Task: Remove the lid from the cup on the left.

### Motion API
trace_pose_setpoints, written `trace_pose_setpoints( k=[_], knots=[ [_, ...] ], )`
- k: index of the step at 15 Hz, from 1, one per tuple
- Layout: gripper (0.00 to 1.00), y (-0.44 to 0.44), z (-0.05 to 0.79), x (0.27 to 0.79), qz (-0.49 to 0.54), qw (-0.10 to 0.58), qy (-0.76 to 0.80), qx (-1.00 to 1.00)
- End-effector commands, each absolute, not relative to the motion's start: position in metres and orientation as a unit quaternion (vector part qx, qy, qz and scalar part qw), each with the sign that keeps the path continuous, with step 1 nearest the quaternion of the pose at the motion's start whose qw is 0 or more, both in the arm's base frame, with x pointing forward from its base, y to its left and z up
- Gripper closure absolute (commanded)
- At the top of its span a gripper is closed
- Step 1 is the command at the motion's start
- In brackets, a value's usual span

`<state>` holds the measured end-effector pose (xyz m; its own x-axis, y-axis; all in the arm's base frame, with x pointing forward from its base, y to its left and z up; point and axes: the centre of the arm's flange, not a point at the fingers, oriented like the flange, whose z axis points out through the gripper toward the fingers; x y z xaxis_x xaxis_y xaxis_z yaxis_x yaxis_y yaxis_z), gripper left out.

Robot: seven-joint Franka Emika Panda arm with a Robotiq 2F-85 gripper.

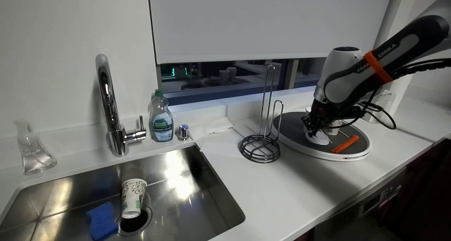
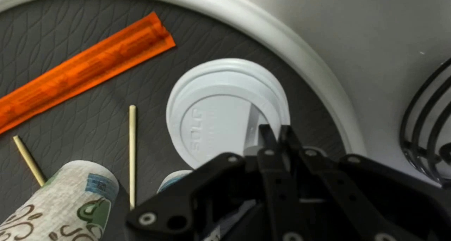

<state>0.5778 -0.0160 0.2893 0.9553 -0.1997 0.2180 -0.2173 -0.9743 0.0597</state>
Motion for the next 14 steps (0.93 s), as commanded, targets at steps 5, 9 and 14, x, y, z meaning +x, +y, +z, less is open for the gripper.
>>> trace_pose_setpoints(
  k=[5, 9, 14],
  knots=[
    [0.45, -0.006, 0.301, 0.579, 0.134, 0.047, -0.120, 0.983],
    [0.14, 0.006, 0.338, 0.582, 0.150, 0.028, -0.121, 0.981],
    [0.00, 0.019, 0.321, 0.581, 0.094, 0.036, -0.032, 0.994]
  ],
)
